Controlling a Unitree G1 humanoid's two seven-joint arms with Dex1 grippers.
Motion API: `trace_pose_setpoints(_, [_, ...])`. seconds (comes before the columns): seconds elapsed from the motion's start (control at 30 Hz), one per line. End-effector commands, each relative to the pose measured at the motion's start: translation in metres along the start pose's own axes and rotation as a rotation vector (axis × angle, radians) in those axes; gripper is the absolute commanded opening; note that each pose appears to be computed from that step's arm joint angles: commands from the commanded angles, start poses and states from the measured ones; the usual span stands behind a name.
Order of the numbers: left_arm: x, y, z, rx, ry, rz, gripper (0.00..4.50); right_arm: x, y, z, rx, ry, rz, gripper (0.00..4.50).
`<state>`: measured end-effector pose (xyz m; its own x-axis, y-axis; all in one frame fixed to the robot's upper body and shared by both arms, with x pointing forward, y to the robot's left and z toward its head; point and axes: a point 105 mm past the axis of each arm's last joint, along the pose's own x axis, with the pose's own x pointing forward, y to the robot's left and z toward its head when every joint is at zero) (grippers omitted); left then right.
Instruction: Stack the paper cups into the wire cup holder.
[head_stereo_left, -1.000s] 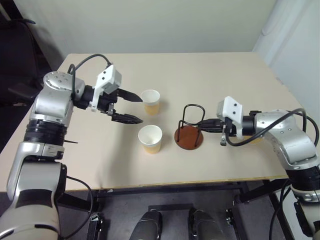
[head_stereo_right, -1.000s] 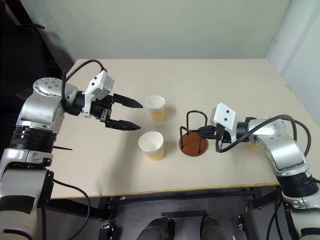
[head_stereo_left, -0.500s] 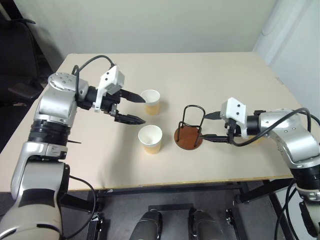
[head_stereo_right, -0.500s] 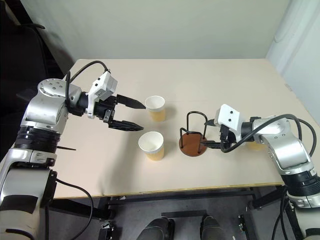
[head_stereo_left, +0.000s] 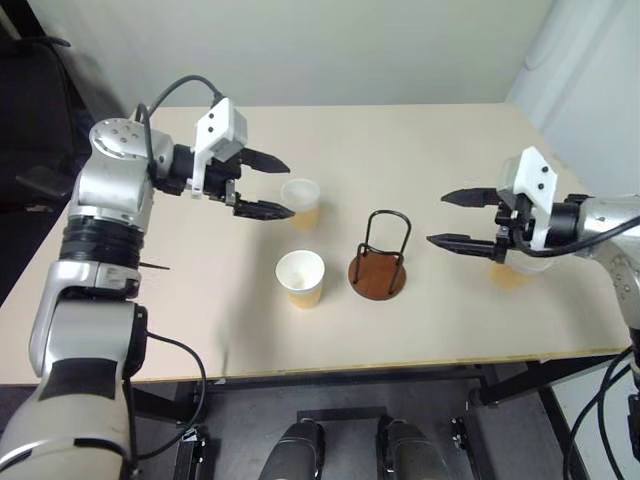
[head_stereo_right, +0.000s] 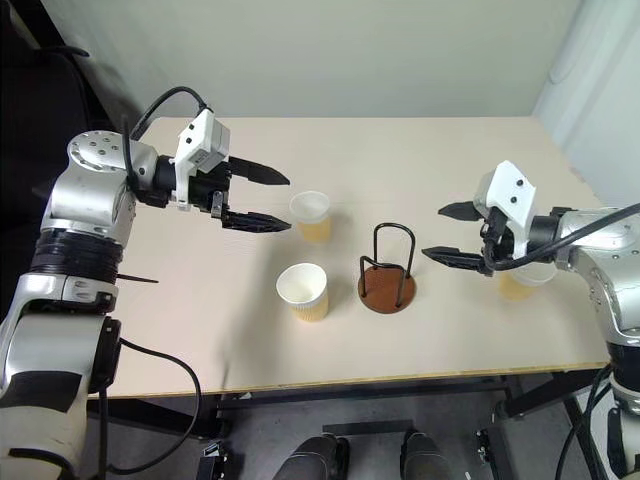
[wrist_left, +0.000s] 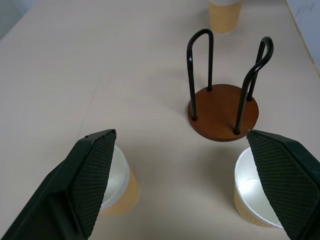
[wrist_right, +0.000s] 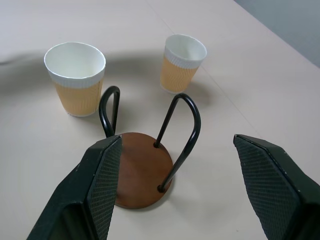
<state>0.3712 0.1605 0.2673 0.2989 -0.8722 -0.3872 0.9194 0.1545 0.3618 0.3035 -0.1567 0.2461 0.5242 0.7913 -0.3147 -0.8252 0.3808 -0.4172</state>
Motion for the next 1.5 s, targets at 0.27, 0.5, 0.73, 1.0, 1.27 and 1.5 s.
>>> trace_pose_setpoints(0.27, [-0.02,-0.03,0.004,0.132,0.138,-0.159,4.5,-0.003,0.023,0.014,-0.008,-0.02,0.06,3.58])
trace_pose_setpoints(0.5, [-0.018,-0.056,0.02,0.223,0.153,-0.279,4.5,-0.001,0.022,0.014,-0.003,-0.022,0.068,3.58])
trace_pose_setpoints(0.73, [-0.02,-0.072,0.016,0.346,0.263,-0.352,4.5,0.001,0.022,0.017,-0.005,-0.024,0.088,3.58])
trace_pose_setpoints(1.0, [-0.02,-0.071,0.007,0.54,0.392,-0.366,4.5,-0.006,0.014,0.02,-0.014,0.008,0.093,3.58])
trace_pose_setpoints(1.27, [-0.011,-0.078,0.003,0.603,0.397,-0.386,4.5,-0.016,0.009,0.021,-0.006,0.055,0.1,3.58])
trace_pose_setpoints(1.5, [-0.001,-0.077,-0.01,0.663,0.43,-0.387,4.5,-0.019,0.007,0.023,-0.005,0.071,0.1,3.58])
